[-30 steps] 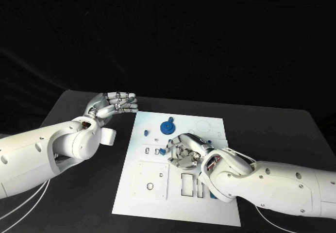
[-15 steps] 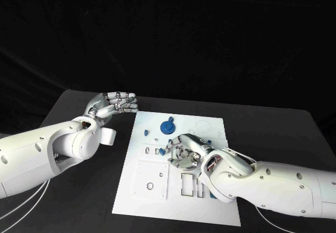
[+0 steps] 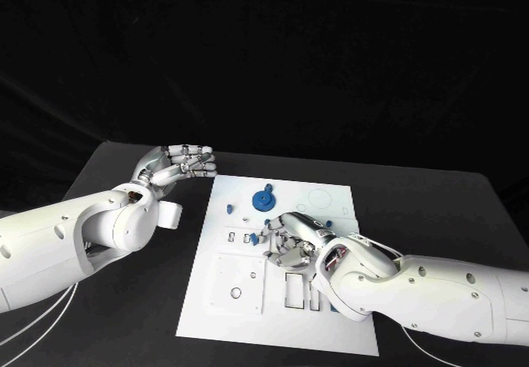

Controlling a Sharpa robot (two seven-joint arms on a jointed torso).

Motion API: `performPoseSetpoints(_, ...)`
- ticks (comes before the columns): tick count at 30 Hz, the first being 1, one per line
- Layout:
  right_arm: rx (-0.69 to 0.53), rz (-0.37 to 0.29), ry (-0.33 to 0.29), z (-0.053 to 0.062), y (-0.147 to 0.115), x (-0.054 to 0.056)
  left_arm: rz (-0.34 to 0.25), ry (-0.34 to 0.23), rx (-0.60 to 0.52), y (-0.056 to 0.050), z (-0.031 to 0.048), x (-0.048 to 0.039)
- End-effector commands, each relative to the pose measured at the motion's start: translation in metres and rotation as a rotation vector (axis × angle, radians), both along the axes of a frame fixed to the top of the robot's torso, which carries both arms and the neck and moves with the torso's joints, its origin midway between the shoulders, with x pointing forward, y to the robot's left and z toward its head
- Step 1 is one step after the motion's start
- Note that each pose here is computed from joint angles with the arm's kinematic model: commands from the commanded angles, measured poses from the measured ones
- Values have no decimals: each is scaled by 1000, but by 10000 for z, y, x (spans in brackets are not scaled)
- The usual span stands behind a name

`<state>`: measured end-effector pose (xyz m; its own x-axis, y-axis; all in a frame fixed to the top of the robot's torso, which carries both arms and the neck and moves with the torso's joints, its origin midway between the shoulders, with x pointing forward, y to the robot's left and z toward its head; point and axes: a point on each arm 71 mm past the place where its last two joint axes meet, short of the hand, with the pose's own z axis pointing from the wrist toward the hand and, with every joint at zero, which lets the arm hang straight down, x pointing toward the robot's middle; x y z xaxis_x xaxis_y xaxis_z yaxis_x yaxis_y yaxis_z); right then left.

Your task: Assemble the parts on the task board

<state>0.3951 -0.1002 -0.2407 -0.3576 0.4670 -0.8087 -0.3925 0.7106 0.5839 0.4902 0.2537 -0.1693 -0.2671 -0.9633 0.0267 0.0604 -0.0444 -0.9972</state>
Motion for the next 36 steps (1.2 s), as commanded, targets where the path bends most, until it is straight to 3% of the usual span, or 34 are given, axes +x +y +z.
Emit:
performPoseSetpoints(1, -12, 14, 4, -10, 18, -21, -15, -9, -4, -18, 10, -3)
performPoseSetpoints(27, -10, 14, 5, -8, 19, -47, -14, -8, -3, -20, 5, -2)
performPoseSetpoints(36, 1, -4, -10, 87, -81, -86, -11, -4, 10, -21, -3, 1)
